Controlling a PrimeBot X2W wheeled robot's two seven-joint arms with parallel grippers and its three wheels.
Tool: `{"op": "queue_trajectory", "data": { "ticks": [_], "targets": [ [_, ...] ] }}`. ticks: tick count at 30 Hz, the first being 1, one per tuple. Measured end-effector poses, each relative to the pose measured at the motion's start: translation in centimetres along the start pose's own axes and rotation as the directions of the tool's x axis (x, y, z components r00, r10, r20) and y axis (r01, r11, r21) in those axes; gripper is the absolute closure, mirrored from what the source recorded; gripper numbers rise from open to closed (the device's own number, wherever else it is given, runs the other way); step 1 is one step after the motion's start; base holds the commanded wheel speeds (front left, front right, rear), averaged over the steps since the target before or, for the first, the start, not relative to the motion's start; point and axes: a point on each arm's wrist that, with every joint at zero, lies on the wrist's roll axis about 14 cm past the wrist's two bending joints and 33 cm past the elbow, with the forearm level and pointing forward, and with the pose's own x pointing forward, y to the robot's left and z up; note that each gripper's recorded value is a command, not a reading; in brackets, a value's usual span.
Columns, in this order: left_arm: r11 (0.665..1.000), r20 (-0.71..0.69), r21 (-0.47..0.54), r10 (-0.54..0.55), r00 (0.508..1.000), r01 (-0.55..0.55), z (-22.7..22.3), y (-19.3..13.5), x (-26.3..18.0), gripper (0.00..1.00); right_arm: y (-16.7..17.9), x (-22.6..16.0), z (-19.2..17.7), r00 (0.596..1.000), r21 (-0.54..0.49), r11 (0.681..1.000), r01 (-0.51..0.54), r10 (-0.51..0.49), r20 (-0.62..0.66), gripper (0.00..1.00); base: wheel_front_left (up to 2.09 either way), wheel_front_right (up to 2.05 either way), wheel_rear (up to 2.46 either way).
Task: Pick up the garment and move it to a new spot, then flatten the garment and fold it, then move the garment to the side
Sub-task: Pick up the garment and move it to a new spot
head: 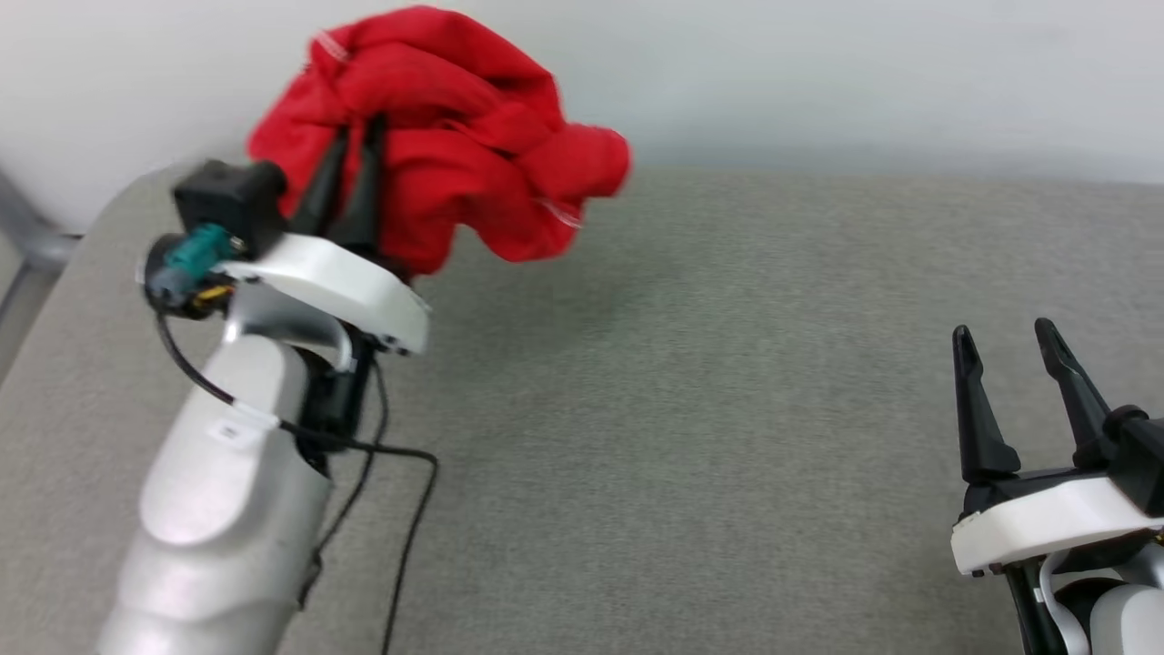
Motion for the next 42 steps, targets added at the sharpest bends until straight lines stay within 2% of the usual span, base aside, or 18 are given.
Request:
{"op": "queue_trajectory", "data": {
  "ticks": [5, 9, 12, 16, 20, 24, 25, 26, 27, 28, 32, 34, 38, 42],
  "targets": [
    [0.981, 0.000, -0.108, -0.163, 0.987, 0.162, -1.8, -7.8, -0.3, 1.00, -2.7, -1.9, 0.7, 0.997, -0.014, 0.997, 0.082, -0.082, 0.007, 0.00, 0.00, 0.00, 0.00],
    [0.943, -0.032, -0.182, -0.289, 0.957, 0.279, -4.1, -13.2, -1.2, 1.00, -4.4, -3.0, 0.7, 0.991, -0.015, 0.991, 0.134, -0.134, 0.002, 0.00, 0.00, 0.00, 0.00],
    [0.907, -0.106, -0.245, -0.376, 0.920, 0.343, -7.3, -16.6, -2.9, 1.00, -5.2, -3.2, -0.3, 0.987, -0.010, 0.987, 0.158, -0.158, -0.027, 0.00, 0.00, 0.00, 0.00],
    [0.864, -0.233, -0.304, -0.476, 0.848, 0.401, -12.2, -19.6, -5.8, 1.00, -6.1, -3.0, -1.5, 0.982, -0.016, 0.984, 0.179, -0.179, -0.053, 0.00, 0.00, 0.00, 0.00],
    [0.828, -0.360, -0.340, -0.552, 0.752, 0.446, -16.8, -21.4, -9.1, 1.00, -6.6, -2.4, -2.7, 0.979, -0.021, 0.982, 0.189, -0.190, -0.075, 0.00, 0.00, 0.00, 0.00],
    [0.815, -0.435, -0.357, -0.577, 0.691, 0.456, -19.2, -21.6, -11.4, 1.00, -6.4, -1.8, -3.5, 0.979, -0.021, 0.983, 0.181, -0.182, -0.089, 0.00, 0.00, 0.00, 0.00],
    [0.813, -0.441, -0.361, -0.581, 0.684, 0.458, -19.3, -21.7, -11.7, 0.93, -6.3, -1.7, -3.4, 0.980, -0.019, 0.984, 0.177, -0.178, -0.085, 0.00, 0.00, 0.00, 0.00],
    [0.811, -0.443, -0.360, -0.583, 0.681, 0.461, -19.2, -21.7, -12.0, 0.62, -6.1, -1.7, -3.3, 0.981, -0.020, 0.985, 0.173, -0.174, -0.082, 0.00, 0.00, 0.00, 0.00],
    [0.808, -0.441, -0.362, -0.588, 0.678, 0.465, -19.0, -21.9, -12.3, 0.04, -6.0, -1.7, -3.2, 0.982, -0.019, 0.985, 0.169, -0.170, -0.077, 0.00, 0.00, 0.00, 0.00],
    [0.805, -0.427, -0.360, -0.592, 0.684, 0.472, -18.6, -22.1, -12.4, 0.00, -5.9, -1.7, -3.1, 0.983, -0.017, 0.986, 0.166, -0.166, -0.076, 0.00, 0.00, 0.00, 0.00],
    [0.807, -0.348, -0.329, -0.586, 0.732, 0.490, -16.0, -22.1, -11.9, 0.00, -5.2, -2.2, -2.6, 0.986, -0.013, 0.988, 0.152, -0.153, -0.071, 0.00, 0.00, 0.00, 0.00],
    [0.819, -0.296, -0.307, -0.566, 0.770, 0.484, -14.3, -21.8, -11.5, 0.00, -4.8, -2.6, -2.4, 0.988, -0.009, 0.990, 0.141, -0.142, -0.069, 0.00, 0.00, 0.00, 0.00],
    [0.860, -0.208, -0.260, -0.493, 0.845, 0.439, -11.1, -20.3, -10.8, 0.00, -3.8, -3.3, -1.4, 0.992, 0.004, 0.993, 0.119, -0.118, -0.050, 0.00, 0.00, 0.00, 0.00],
    [0.916, -0.154, -0.213, -0.374, 0.914, 0.339, -8.8, -17.3, -10.2, 0.00, -2.8, -3.8, -0.7, 0.995, 0.017, 0.995, 0.094, -0.094, -0.037, 0.00, 0.00, 0.00, 0.00]
  ]
}}
